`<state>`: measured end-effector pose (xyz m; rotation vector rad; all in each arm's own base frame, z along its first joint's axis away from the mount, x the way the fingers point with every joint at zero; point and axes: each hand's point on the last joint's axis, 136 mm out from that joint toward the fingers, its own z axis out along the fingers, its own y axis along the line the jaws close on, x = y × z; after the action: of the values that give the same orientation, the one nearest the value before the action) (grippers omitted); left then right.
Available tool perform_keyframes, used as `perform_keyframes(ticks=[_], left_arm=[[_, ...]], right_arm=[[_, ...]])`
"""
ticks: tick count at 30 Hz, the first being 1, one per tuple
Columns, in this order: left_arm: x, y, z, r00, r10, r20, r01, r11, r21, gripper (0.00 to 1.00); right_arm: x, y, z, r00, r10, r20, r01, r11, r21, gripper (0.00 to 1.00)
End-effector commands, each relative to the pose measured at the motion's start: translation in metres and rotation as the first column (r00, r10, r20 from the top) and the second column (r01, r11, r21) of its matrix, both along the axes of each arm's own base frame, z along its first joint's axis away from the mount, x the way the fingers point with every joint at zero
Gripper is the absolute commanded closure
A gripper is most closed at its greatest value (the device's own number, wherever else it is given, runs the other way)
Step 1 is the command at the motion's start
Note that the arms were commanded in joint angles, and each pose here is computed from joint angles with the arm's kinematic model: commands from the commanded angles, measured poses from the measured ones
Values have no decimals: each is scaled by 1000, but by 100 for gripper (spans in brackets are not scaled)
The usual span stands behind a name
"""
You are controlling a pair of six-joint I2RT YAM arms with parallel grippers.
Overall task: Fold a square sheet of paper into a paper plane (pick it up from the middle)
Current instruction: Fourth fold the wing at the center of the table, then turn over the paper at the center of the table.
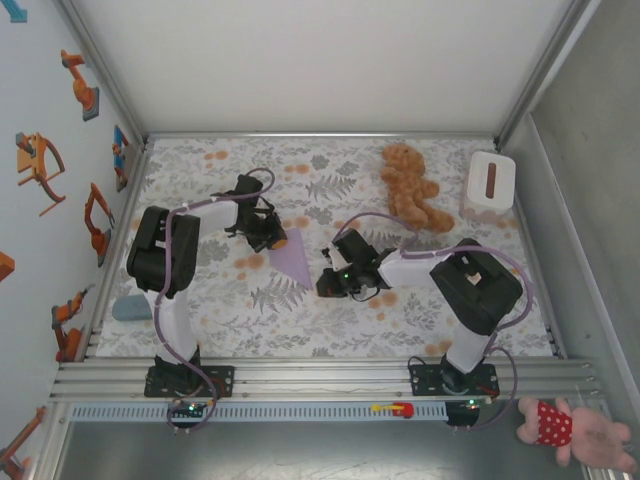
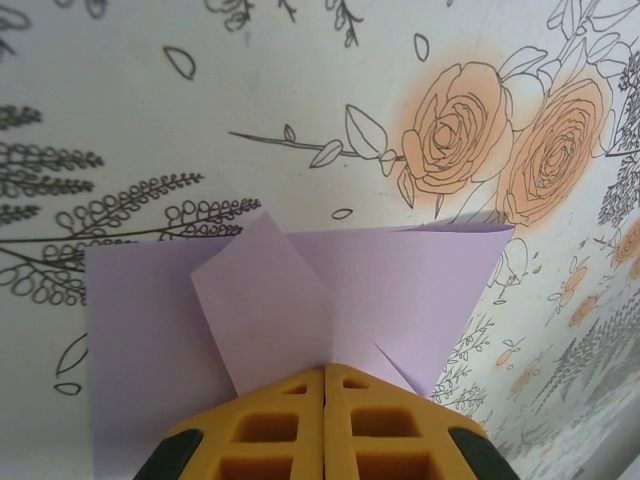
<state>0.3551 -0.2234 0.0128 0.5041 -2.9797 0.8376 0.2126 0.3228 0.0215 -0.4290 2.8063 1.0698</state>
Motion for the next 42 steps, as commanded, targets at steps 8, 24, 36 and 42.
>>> perform_keyframes(ticks=[8,24,36,42], left_arm=[[10,12,79,979,104,175,-95,994,-60,67],[-34,65,88,925,296,239,-259,950,-176,42],[-36,67,82,925,303,231,-269,949,-166,40],[-35,67,80,927,300,226,-268,950,-162,40]], right_arm=[[65,23,44,978,-125,166,111,990,86,81],[99,59,25,991,-46,129,33,995,97,73],[108,53,20,984,-81,157,74,996,50,74],[110,51,18,982,-81,169,77,997,29,73]])
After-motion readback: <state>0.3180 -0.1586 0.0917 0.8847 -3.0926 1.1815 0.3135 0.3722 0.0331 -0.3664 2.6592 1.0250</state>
